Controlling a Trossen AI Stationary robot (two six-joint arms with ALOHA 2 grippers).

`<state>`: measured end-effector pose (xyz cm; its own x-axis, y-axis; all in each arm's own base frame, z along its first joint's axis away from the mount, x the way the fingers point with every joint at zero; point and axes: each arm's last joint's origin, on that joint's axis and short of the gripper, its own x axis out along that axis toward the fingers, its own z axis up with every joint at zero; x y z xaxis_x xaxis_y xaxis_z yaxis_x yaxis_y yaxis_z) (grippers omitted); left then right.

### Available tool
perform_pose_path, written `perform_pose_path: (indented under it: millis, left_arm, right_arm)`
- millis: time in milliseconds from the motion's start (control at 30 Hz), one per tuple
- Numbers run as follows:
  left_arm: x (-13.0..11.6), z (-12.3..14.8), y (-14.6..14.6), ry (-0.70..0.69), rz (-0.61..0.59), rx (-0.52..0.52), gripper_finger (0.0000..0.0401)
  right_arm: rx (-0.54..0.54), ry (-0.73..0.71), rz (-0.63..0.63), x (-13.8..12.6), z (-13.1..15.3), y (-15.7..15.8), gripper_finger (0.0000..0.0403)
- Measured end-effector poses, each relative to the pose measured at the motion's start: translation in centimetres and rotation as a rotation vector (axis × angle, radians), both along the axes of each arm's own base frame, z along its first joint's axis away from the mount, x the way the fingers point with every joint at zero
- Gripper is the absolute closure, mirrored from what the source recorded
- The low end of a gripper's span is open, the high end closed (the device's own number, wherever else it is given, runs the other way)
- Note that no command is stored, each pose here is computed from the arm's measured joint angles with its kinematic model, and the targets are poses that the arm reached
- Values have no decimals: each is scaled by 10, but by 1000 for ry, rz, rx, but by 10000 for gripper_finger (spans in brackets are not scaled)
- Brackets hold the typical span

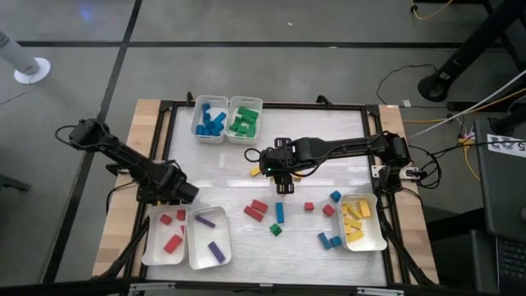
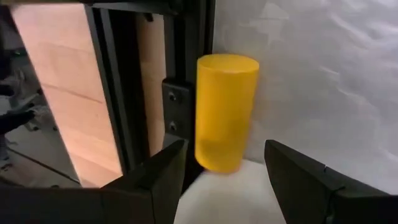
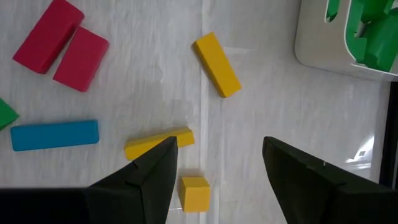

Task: Sort blocks
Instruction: Put the yellow block into the bottom right white bin

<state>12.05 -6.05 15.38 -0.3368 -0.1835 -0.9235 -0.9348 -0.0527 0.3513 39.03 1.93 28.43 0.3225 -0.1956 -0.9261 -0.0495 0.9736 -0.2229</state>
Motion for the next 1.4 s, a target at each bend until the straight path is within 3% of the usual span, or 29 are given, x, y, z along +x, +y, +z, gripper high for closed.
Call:
perform_pose_path:
  millis: [300, 633, 900, 1133, 1400]
  left_arm:
    - [5, -20, -3, -165, -24, -50, 194]
    - [4, -20, -1, -161, -70, -30, 194]
    - [4, -16, -1, -231, -41, -41, 194]
    - [11, -2, 1, -479, -18, 14, 193]
    - [5, 8, 8, -577, -4, 124, 193]
  right_arm:
    - [-1, 0, 0, 0, 0, 0, 169]
    - [-4, 0, -1, 0, 0, 0, 169]
    - [-141, 12, -45, -4, 2, -5, 169]
    - [-173, 17, -56, -4, 3, -6, 169]
    - [-173, 16, -55, -4, 3, -6, 169]
